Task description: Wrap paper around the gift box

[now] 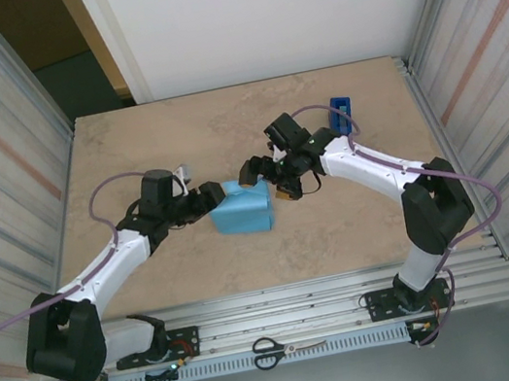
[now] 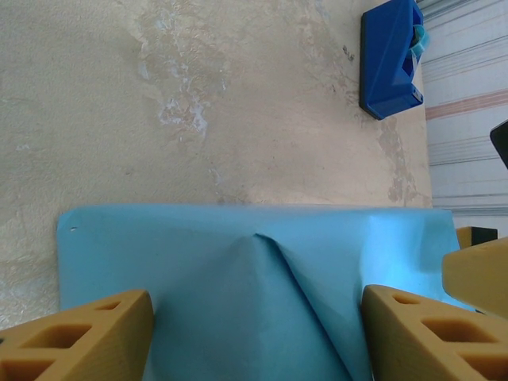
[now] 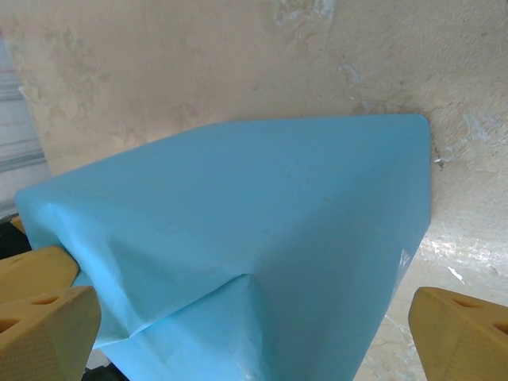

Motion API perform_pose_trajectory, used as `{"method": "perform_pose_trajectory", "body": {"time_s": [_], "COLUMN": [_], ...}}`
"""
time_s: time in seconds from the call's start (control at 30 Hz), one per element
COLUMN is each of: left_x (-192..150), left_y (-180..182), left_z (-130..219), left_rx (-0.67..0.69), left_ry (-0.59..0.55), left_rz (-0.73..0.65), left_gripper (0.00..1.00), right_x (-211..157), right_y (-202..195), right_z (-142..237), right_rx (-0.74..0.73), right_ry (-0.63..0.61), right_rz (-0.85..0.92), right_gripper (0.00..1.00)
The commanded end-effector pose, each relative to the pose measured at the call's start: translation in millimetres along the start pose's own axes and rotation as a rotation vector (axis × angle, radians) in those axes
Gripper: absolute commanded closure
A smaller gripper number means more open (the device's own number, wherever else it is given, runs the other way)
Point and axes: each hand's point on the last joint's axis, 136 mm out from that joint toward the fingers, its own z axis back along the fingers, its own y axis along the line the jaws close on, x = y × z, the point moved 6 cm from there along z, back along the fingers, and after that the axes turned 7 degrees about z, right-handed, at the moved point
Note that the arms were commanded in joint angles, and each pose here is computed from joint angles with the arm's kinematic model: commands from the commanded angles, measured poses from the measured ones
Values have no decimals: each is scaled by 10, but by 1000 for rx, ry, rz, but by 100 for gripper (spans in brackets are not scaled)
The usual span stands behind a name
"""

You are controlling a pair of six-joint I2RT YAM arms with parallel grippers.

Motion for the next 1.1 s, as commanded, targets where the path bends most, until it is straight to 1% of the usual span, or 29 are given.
{"method": "perform_pose_trajectory", "body": {"time_s": [0.0, 0.07, 0.17, 0.3, 0.37, 0.47, 0.53, 0.83, 1.07], "left_x": [-188, -171, -130, -23, 44, 106, 120, 107, 71], "left_y": [222, 190, 133, 40, -16, -110, -142, -113, -103], "left_z": [-11, 7, 50, 156, 219, 279, 289, 289, 258], "left_rx": [107, 107, 95, 43, 5, -50, -64, -45, -39], "left_ry": [72, 76, 72, 63, 49, 55, 64, 93, 151], "left_rz": [28, 10, -14, -28, -35, -49, -57, -63, -87], "left_gripper": [32, 31, 29, 24, 21, 19, 18, 17, 16], "right_x": [-49, -113, -163, -157, -148, -123, -108, -105, -81], "right_y": [-94, -223, -363, -411, -367, -356, -353, -328, -288], "right_z": [-69, -147, -182, -163, -164, -181, -196, -215, -158], "right_rx": [-63, -123, -160, -165, -141, -135, -138, -127, -113], "right_ry": [47, 82, 97, 114, 124, 137, 145, 183, 194], "right_rz": [21, 35, 61, 121, 171, 223, 256, 412, 482], "right_gripper": [2, 1, 4, 9, 9, 10, 11, 14, 14]}}
